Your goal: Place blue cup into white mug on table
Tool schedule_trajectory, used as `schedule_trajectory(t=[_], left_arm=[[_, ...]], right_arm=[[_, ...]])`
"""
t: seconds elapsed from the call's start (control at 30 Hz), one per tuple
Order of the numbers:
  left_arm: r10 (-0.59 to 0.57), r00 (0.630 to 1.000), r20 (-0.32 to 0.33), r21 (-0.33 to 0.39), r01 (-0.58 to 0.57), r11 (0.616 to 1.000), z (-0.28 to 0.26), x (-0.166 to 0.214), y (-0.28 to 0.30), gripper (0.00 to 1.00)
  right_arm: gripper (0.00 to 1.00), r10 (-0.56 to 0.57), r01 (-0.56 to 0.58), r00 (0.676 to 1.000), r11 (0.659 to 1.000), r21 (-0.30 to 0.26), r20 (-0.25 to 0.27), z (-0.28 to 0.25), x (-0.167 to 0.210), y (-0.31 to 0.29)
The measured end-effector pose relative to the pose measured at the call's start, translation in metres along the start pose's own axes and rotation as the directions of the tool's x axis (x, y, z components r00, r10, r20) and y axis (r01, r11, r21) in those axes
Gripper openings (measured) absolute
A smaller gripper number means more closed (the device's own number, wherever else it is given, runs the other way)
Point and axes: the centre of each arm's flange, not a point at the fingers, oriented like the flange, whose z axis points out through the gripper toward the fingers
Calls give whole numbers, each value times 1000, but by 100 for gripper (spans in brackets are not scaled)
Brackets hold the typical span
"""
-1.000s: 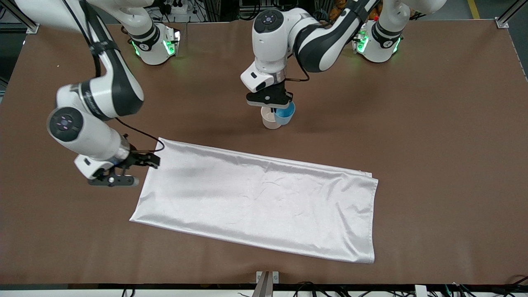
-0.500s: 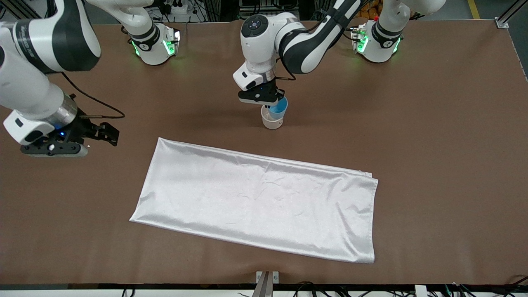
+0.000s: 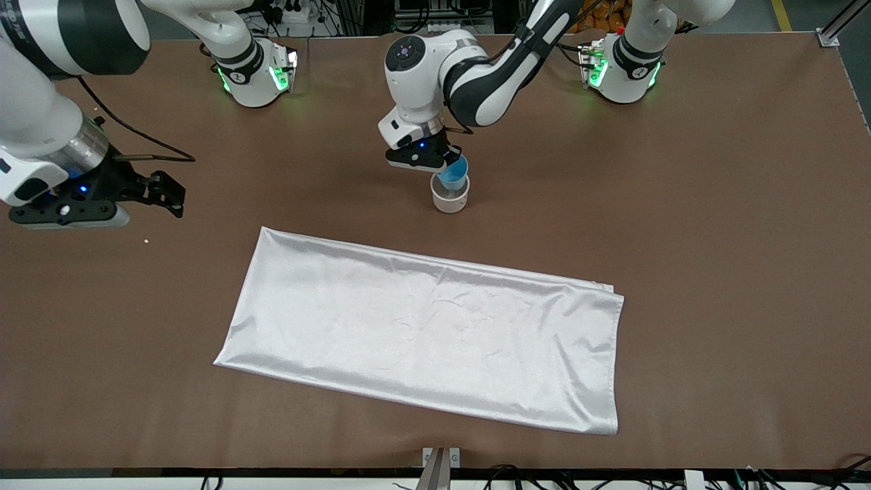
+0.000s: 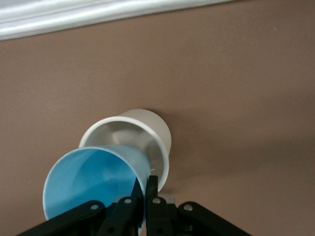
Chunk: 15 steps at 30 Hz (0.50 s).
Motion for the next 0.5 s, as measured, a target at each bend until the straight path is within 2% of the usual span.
schedule_trajectory(t=[0.5], left_arm=[[-9, 1000, 5, -3, 9, 1000, 12, 12, 8, 6]], right_arm=[[100, -67, 66, 997, 998, -6, -38, -26, 3, 32]])
